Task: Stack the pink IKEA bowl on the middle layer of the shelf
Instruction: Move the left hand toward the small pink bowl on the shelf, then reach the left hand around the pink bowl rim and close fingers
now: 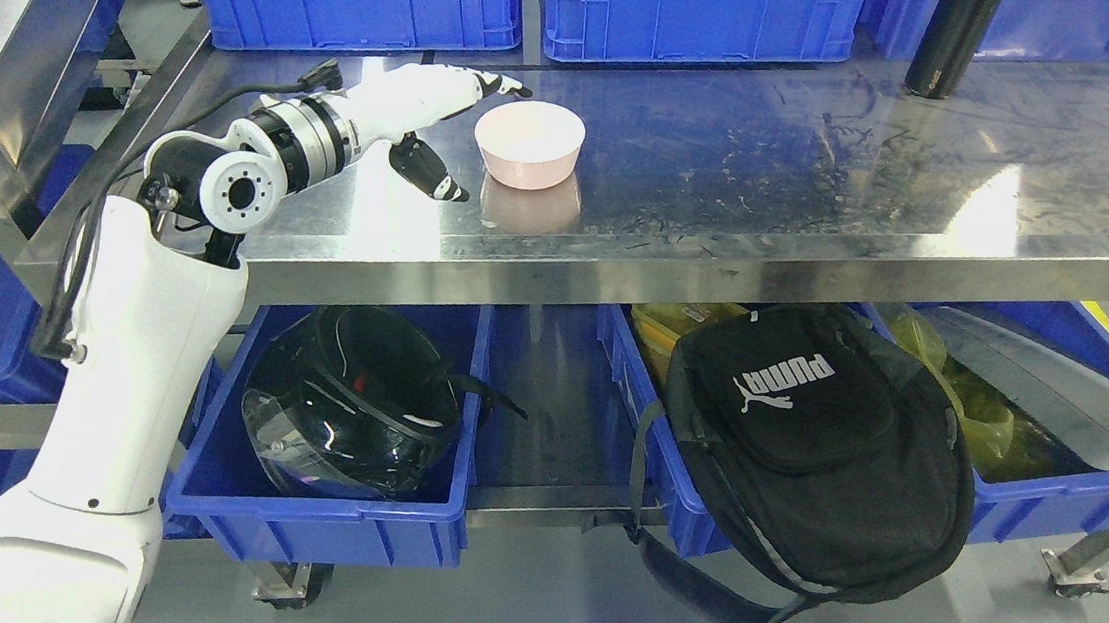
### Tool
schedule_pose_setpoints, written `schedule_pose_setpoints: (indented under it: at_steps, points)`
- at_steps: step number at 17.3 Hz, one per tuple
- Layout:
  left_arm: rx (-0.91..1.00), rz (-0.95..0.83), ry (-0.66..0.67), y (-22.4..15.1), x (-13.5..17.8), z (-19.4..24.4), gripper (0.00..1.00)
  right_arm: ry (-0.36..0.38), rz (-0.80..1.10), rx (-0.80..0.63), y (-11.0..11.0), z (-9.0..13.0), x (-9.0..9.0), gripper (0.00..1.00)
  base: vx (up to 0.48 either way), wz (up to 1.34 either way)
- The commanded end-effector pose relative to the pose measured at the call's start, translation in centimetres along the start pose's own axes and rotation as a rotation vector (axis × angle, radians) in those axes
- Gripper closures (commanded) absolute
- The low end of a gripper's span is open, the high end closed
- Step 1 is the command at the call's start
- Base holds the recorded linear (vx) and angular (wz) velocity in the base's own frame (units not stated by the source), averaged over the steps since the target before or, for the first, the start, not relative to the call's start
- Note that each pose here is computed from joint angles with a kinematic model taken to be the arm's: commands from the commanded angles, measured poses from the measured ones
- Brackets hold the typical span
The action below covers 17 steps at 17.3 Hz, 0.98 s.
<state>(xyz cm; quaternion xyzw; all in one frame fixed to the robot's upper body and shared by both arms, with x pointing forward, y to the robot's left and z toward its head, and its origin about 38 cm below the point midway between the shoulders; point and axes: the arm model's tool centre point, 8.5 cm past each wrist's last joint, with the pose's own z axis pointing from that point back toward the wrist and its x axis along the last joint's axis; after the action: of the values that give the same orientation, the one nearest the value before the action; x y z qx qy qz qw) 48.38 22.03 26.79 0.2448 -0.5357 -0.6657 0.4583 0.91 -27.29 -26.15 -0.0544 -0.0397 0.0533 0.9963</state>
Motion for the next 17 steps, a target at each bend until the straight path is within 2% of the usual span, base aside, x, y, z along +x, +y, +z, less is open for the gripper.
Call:
schedule_pose_setpoints:
  at_steps: [1,4,7,10,11,13,17]
  points:
    - [-0.138,-0.204,0.073,-1.2,4.0,-2.4,0.11,0.007,0.002,-0.016,-1.0,0.0,-1.0,0.0,0.0,0.0]
    - [-0.147,-0.236,0.123,-1.4,4.3,-3.2,0.17,0.007,0.002,-0.016,-1.0,0.0,-1.0,0.0,0.0,0.0]
    - [-0.135,-0.25,0.139,-0.6,4.3,-3.5,0.17,0.007,0.002,-0.016,-1.0,0.0,-1.0,0.0,0.0,0.0]
    - [-0.141,-0.25,0.152,-0.4,3.8,-3.3,0.05,0.007,0.002,-0.016,-1.0,0.0,-1.0,0.0,0.0,0.0]
    - [-0.14,-0.25,0.154,-0.4,3.7,-3.3,0.05,0.007,0.002,-0.016,-1.0,0.0,-1.0,0.0,0.0,0.0]
    - [-0.14,-0.246,0.157,-0.4,3.5,-3.2,0.14,0.007,0.002,-0.016,-1.0,0.0,-1.0,0.0,0.0,0.0]
    - [-0.164,-0.232,0.183,-1.4,2.2,-4.0,0.17,0.007,0.002,-0.016,-1.0,0.0,-1.0,0.0,0.0,0.0]
